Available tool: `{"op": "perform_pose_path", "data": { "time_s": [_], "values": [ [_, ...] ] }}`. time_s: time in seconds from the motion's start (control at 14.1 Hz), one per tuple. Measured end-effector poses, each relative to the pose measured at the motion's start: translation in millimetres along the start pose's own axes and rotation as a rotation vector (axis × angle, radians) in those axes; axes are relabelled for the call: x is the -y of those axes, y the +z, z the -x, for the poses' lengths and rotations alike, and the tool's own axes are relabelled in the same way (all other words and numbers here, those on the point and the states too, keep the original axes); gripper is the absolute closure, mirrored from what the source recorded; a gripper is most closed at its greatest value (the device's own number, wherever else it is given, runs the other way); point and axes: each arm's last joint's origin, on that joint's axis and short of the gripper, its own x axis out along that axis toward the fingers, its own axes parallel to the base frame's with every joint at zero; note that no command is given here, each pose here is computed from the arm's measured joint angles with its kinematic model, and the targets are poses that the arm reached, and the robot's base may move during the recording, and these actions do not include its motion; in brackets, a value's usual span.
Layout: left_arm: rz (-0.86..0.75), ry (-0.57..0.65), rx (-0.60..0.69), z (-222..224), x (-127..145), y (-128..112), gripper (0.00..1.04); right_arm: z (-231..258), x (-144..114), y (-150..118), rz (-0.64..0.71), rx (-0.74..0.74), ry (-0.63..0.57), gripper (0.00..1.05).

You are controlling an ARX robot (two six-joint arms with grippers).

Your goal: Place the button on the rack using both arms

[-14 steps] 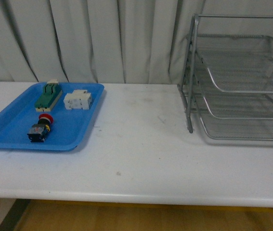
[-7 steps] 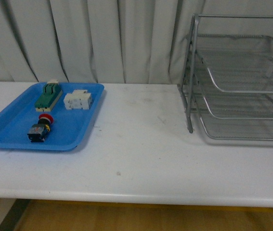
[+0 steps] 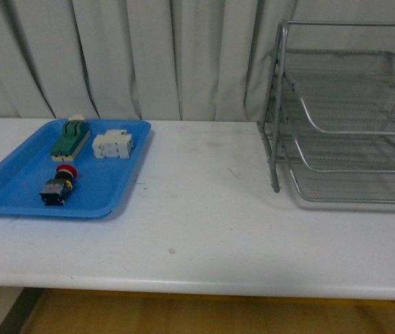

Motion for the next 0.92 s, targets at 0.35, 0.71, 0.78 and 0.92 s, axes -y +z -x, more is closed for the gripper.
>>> {"op": "perform_pose_path", "data": {
  "time_s": [0.35, 0.71, 0.78, 0.92],
  "values": [
    [0.000, 0.000, 0.000, 0.0, 0.0, 0.0, 0.07, -105.5, 5.4, 17.8, -0.213, 0.010, 0.027, 0.06],
    [0.000, 0.000, 0.000, 0.0, 0.0, 0.0, 0.07, -173.2, 7.1, 16.0, -0.361, -0.040, -0.016, 0.06],
    [0.000, 0.000, 0.000, 0.0, 0.0, 0.0, 0.07, -182.2, 7.4, 12.8, -0.374, -0.054, -0.024, 0.06],
    [0.000, 0.000, 0.000, 0.0, 0.0, 0.0, 0.07, -197.0, 4.7, 12.5, -0.389, -0.057, -0.024, 0.06]
  ]
}}
